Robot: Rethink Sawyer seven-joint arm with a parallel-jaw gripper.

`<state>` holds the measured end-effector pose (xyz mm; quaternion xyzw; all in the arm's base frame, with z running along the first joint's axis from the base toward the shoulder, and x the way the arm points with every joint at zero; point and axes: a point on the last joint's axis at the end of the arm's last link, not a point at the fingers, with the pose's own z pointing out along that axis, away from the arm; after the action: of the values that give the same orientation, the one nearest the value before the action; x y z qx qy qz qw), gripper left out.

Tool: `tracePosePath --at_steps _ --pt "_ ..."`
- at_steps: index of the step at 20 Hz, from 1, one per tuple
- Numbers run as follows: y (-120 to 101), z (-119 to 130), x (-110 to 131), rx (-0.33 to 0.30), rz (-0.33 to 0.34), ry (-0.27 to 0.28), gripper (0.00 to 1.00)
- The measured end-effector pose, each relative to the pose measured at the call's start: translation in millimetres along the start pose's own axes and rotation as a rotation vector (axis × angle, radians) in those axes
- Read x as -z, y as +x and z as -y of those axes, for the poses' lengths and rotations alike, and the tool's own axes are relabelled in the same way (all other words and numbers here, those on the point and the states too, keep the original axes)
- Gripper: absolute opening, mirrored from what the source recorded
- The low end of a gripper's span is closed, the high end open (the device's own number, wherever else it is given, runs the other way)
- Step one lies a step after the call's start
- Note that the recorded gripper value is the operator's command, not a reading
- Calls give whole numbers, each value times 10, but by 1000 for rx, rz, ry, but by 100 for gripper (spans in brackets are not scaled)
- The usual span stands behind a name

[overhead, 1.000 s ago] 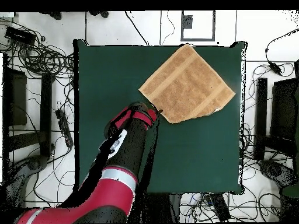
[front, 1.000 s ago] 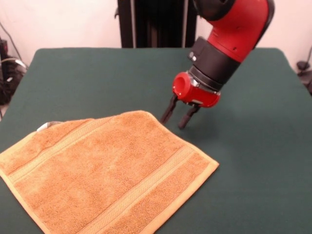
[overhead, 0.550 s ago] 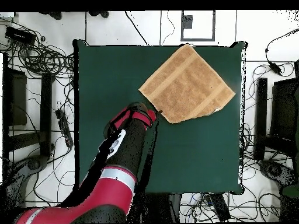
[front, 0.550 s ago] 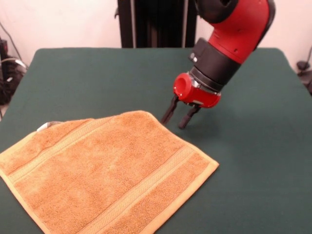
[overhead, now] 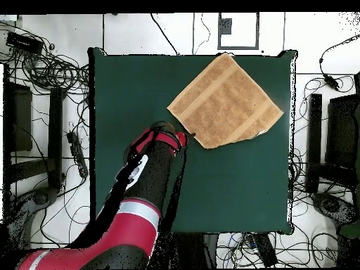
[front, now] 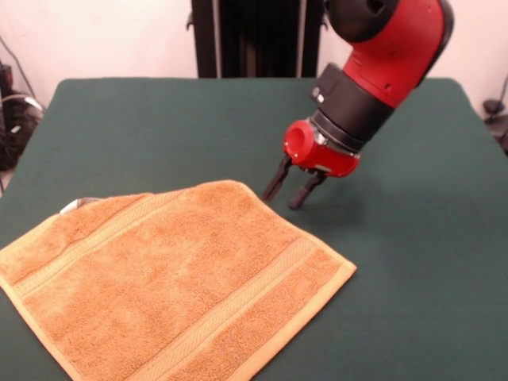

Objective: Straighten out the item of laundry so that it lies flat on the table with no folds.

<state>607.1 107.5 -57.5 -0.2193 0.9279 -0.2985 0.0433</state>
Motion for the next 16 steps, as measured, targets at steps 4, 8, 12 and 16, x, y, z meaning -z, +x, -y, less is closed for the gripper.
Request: tracePosePath --at_steps 4,8,12,16 --pt "-6 -15 3 18 2 11 100" --pt "-5 -21 5 30 6 17 100" --pt "-4 -40 5 52 11 29 100" --pt "-6 -55 5 70 15 44 100"
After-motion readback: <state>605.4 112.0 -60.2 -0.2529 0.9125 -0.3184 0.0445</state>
